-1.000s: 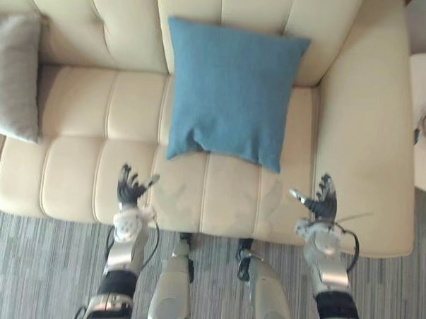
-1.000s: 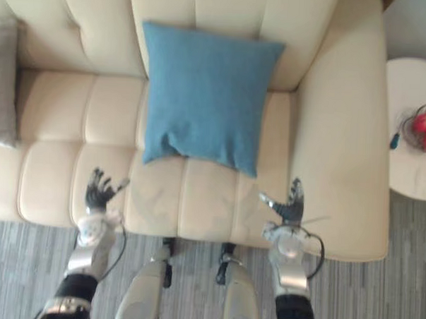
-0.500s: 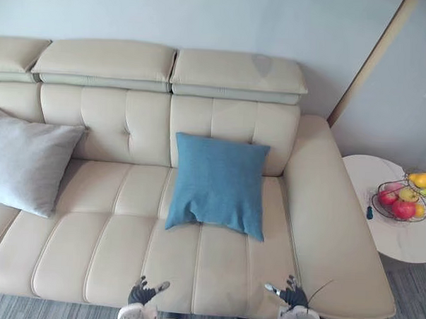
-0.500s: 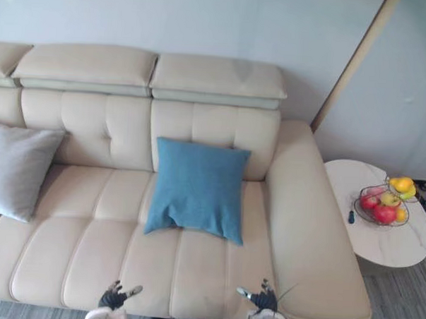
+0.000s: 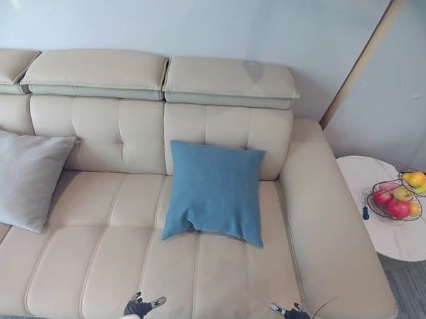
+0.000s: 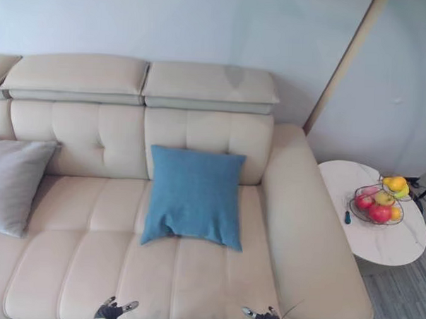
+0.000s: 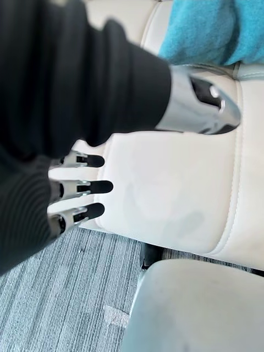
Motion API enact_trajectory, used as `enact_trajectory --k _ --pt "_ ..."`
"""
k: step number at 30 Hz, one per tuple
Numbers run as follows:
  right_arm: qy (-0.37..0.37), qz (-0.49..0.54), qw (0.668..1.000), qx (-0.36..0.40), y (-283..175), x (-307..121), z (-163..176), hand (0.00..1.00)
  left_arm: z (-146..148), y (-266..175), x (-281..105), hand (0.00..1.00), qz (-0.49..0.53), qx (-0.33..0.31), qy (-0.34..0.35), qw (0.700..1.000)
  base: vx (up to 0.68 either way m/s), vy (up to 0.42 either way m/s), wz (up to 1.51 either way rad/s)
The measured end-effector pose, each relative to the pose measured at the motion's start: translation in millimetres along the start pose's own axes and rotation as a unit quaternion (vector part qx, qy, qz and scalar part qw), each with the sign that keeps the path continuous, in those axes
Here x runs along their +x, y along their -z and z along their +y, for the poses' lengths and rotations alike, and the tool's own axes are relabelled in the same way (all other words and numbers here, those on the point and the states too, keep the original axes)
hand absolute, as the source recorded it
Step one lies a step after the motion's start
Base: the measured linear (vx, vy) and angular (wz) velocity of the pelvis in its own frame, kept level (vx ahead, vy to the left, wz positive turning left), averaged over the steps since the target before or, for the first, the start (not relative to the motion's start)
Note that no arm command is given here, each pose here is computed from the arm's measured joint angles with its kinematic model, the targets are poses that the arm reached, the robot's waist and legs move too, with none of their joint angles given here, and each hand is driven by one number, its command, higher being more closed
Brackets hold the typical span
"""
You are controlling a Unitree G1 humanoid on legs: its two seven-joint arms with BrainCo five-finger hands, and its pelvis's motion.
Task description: Pick up cushions and gather them together orderly.
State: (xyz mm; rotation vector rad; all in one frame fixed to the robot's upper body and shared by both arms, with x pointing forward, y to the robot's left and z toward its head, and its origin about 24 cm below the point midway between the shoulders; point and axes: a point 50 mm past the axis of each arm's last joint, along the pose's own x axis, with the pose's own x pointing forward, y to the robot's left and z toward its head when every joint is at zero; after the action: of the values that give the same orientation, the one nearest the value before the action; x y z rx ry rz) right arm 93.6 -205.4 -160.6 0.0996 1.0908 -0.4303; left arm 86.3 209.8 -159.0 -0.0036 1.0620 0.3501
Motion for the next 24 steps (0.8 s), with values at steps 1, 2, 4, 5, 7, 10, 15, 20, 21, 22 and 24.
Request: enact_trajectory --k 1,2,4,5,7,10,15,20,21,22,24 --pt "-0.002 0.002 1.000 -0.004 0.4 -0.1 1.1 0.00 -0.4 0.0 0.0 0.00 0.000 0.000 -0.001 1.000 0.00 0.000 -0.06" --pt "-0.003 0.003 1.000 -0.005 0.5 -0.1 1.7 0.00 -0.7 -0.2 0.0 0.00 0.000 -0.001 -0.001 1.000 -0.01 0.003 -0.12" --pt "-0.012 0.002 1.000 -0.019 -1.2 -0.2 6.7 0.00 -2.1 -2.4 0.6 0.00 -0.003 0.000 -0.002 1.000 -0.04 0.007 -0.15" --pt "-0.016 -0.002 1.000 -0.026 -3.8 -0.1 10.0 0.00 -4.4 -6.7 1.7 0.00 -0.007 0.000 0.000 1.000 -0.08 0.017 -0.21" --pt "-0.025 -0.018 0.998 -0.051 -15.4 1.3 19.3 0.00 -6.3 -12.8 3.3 0.00 -0.012 0.000 -0.002 1.000 -0.09 0.038 -0.55" --pt "-0.044 -0.051 0.996 -0.062 -33.4 -0.2 38.3 0.00 -8.9 -23.6 5.8 0.00 -0.025 0.015 0.002 1.000 -0.10 0.039 -0.56" --pt "-0.063 -0.064 0.993 -0.076 -34.9 -4.6 53.1 0.00 -9.3 -41.9 8.0 0.00 -0.052 0.003 -0.006 0.999 -0.07 -0.004 0.00" --pt "-0.061 -0.088 0.990 -0.088 -51.8 -2.4 53.7 0.00 -7.7 -37.2 7.0 0.00 -0.044 -0.011 -0.012 0.999 -0.15 -0.241 0.02" --pt "-0.056 -0.097 0.989 -0.092 -58.7 -1.3 51.2 0.00 -12.0 -36.6 6.4 0.00 -0.044 -0.017 -0.007 0.999 -0.28 -0.246 -0.19" --pt "-0.054 -0.104 0.989 -0.095 -64.2 -0.7 50.6 0.00 -14.3 -36.7 6.3 0.00 -0.043 -0.019 -0.003 0.999 -0.33 -0.263 0.03" --pt "-0.036 -0.105 0.988 -0.107 -69.8 2.9 37.6 0.00 -24.7 -35.2 4.9 0.00 -0.041 -0.011 0.011 0.999 -0.41 -0.241 0.22"
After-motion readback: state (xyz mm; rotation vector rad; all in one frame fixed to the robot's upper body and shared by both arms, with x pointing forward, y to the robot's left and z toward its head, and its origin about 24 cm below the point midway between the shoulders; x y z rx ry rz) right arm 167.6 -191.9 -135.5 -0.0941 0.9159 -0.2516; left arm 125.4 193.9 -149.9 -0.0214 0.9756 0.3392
